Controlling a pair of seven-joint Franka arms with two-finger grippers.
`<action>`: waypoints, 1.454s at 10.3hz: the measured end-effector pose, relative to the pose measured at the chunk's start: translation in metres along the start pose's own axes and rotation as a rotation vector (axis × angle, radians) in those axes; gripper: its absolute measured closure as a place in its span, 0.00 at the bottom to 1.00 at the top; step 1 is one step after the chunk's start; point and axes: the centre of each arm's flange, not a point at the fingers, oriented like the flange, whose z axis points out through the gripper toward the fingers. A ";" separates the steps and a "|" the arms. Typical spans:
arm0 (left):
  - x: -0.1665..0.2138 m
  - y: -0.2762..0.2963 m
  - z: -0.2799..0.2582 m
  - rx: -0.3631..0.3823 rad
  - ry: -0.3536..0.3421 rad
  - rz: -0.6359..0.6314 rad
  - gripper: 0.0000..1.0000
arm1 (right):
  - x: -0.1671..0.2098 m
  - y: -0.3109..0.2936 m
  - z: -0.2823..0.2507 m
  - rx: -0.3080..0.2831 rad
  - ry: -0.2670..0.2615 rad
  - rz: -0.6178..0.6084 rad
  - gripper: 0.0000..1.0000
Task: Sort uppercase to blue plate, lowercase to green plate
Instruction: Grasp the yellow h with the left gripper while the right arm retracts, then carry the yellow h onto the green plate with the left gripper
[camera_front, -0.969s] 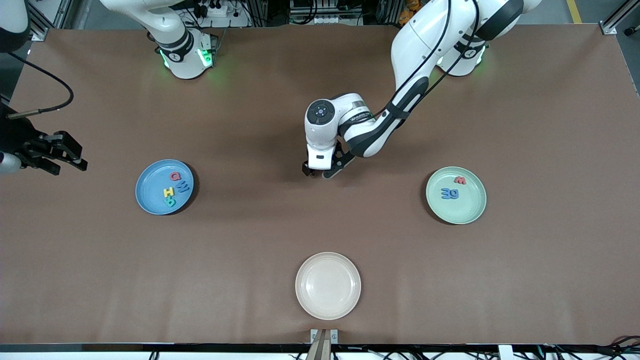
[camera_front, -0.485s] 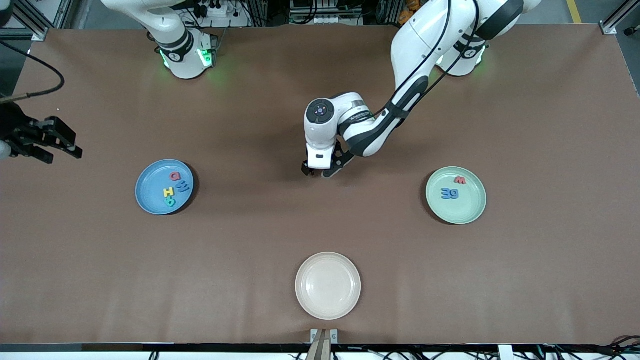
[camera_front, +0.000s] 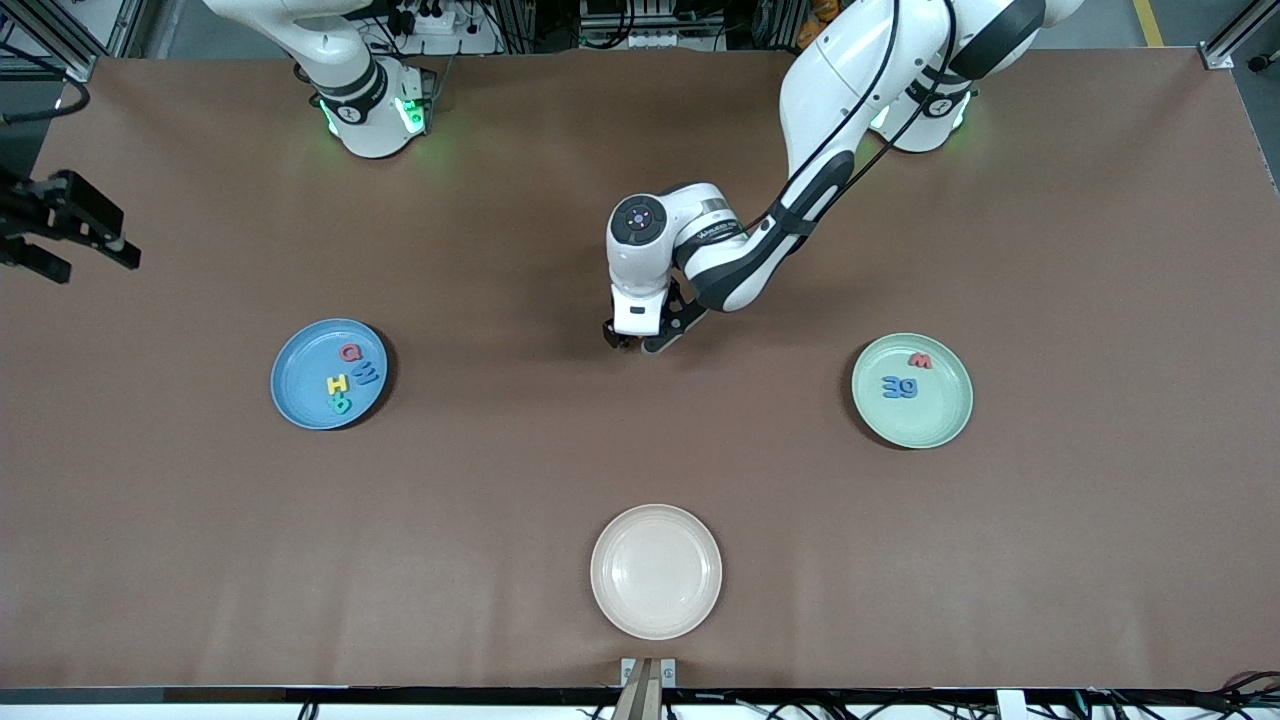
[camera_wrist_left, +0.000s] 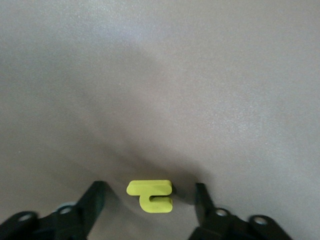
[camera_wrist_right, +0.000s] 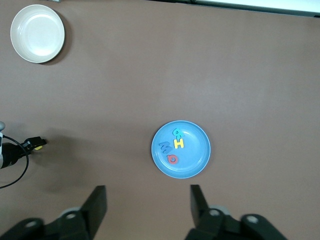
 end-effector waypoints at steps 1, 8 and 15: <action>0.000 0.001 -0.003 -0.004 0.002 0.000 0.43 | -0.001 -0.006 0.002 -0.022 -0.018 0.037 0.02; 0.029 0.009 -0.031 -0.044 0.023 -0.043 0.63 | -0.002 -0.007 0.048 -0.053 -0.186 0.215 0.00; 0.272 -0.069 -0.062 0.179 0.082 -0.162 0.63 | -0.001 0.021 0.117 -0.054 -0.358 0.272 0.00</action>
